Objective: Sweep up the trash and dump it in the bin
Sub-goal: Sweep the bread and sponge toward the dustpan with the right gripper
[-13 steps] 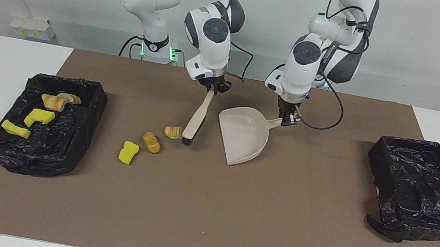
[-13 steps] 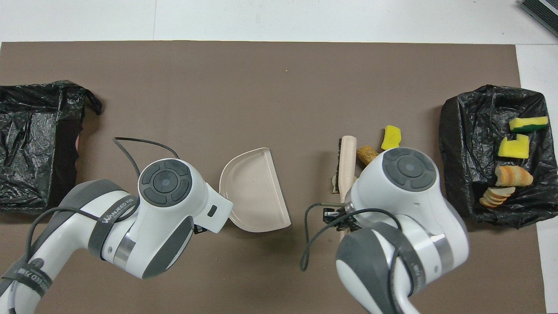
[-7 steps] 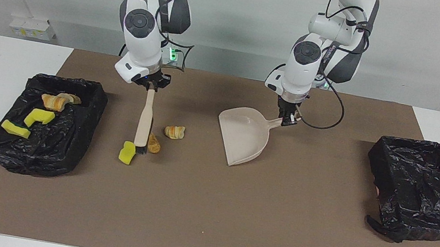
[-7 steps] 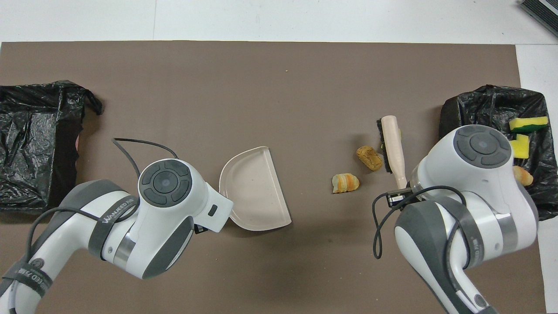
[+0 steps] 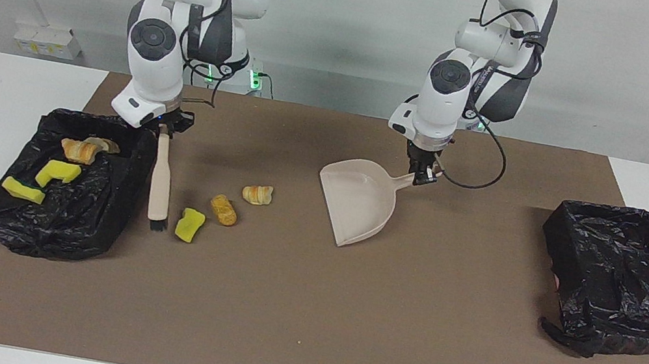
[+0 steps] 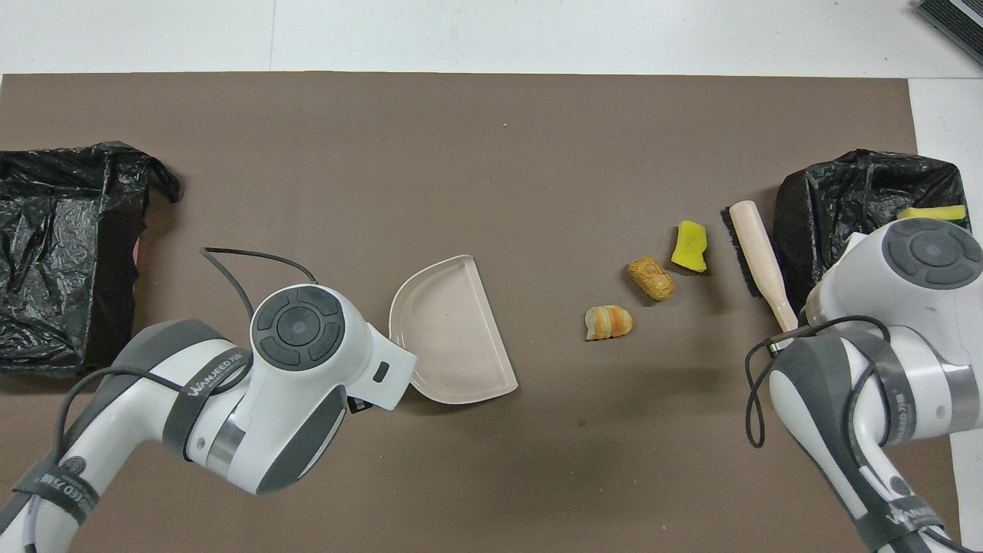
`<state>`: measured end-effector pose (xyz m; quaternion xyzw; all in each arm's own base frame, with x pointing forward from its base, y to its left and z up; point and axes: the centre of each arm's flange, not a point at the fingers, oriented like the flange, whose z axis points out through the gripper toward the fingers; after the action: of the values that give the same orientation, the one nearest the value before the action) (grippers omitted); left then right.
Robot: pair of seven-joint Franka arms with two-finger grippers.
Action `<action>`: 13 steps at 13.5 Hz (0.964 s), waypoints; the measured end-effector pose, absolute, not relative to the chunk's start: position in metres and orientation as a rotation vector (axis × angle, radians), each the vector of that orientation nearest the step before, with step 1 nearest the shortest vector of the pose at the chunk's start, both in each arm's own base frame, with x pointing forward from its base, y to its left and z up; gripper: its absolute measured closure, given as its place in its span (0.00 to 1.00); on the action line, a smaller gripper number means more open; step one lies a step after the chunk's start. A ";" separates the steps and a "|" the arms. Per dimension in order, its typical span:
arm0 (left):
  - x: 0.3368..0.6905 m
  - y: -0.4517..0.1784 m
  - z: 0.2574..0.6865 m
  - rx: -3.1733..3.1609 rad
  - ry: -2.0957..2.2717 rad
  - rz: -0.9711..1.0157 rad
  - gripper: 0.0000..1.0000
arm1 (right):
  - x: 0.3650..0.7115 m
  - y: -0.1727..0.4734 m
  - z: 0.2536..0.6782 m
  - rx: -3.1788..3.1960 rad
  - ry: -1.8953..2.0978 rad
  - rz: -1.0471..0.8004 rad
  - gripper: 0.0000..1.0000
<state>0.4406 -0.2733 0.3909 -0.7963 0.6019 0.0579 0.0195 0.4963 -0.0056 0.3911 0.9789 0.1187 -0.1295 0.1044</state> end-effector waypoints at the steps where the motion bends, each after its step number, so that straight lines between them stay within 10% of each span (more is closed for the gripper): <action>1: 0.439 -0.275 0.389 -2.474 1.862 0.178 0.69 | 0.493 -0.006 0.379 2.884 0.353 -0.418 0.74; 13: 0.438 -0.276 0.388 -2.486 1.845 0.178 0.69 | 0.443 0.185 0.349 3.045 0.306 -0.535 0.74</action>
<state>0.4378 -0.2759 0.3881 -0.8015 0.5949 0.0575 0.0203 0.4431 0.1854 0.3488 0.9800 0.0984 -0.1722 0.0176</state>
